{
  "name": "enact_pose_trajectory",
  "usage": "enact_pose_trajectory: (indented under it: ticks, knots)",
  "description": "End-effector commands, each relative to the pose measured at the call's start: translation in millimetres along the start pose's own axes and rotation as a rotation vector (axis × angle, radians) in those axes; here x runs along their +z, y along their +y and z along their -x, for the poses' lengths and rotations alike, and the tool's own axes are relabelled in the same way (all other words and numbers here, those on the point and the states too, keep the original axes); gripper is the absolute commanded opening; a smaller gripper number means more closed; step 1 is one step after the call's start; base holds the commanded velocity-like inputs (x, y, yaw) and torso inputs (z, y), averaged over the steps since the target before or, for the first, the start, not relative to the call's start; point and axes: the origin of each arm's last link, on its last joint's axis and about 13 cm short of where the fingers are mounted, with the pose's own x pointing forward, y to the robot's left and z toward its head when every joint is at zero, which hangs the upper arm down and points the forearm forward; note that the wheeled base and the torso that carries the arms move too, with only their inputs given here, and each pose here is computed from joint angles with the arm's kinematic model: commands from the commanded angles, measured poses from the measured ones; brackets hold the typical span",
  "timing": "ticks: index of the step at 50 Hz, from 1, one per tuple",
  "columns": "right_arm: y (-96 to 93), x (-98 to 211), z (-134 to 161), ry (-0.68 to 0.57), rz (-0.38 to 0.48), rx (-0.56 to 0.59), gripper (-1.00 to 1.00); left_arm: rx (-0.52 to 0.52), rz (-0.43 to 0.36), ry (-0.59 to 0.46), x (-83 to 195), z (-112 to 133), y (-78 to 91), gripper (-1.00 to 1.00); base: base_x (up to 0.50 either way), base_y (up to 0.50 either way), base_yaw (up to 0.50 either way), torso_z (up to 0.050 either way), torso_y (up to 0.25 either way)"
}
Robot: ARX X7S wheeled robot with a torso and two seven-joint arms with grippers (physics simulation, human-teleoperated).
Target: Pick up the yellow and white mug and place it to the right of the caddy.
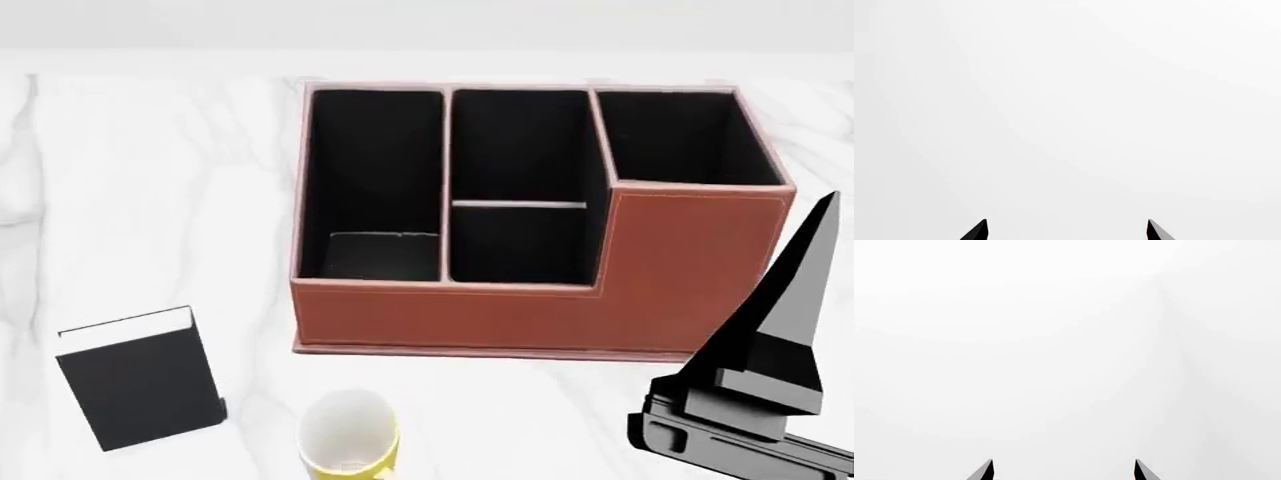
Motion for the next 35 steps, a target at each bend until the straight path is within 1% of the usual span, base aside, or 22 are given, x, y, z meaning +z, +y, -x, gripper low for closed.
enact_pose_trajectory:
  ticks: [1,2,3,19,20,24,28,35]
  knots:
    - [0.8,1.0,1.5,-0.017,0.015,0.007,1.0,-0.005,0.004,0.003,-0.2,0.4,-0.2,1.0,0.5,0.0,0.0,0.0,0.0]
    - [0.9,0.7,1.4,-0.016,0.018,0.005,1.0,-0.004,0.006,0.005,-0.1,0.4,-0.2,1.0,0.5,0.0,0.0,0.0,0.0]
    - [0.4,0.1,0.7,-0.014,0.013,-0.008,1.0,-0.015,0.008,0.013,-1.8,2.2,-1.2,1.0,0.0,0.0,0.0,0.0,0.0]
    - [1.1,-0.1,0.8,-0.024,0.034,-0.01,1.0,-0.017,0.01,0.015,-2.2,2.7,-1.5,1.0,0.0,0.0,0.0,0.0,0.001]
    - [1.1,-0.6,0.8,-0.023,0.047,-0.014,1.0,-0.016,0.008,0.015,-2.4,2.9,-1.6,1.0,0.0,0.0,0.0,0.0,0.0]
    - [0.7,-0.3,0.3,-0.017,0.028,-0.023,1.0,-0.017,0.008,0.016,-2.5,3.0,-1.7,1.0,0.0,0.0,0.0,0.0,0.0]
    - [0.1,0.2,0.3,-0.011,0.015,-0.025,1.0,-0.018,0.008,0.017,-2.6,3.0,-1.6,1.0,-0.02,-0.26,0.0,0.0,0.0]
    - [0.1,-0.4,0.3,-0.01,0.013,-0.023,1.0,-0.018,0.008,0.019,-2.9,3.4,-1.8,1.0,-0.04,-0.48,0.0,0.0,0.0]
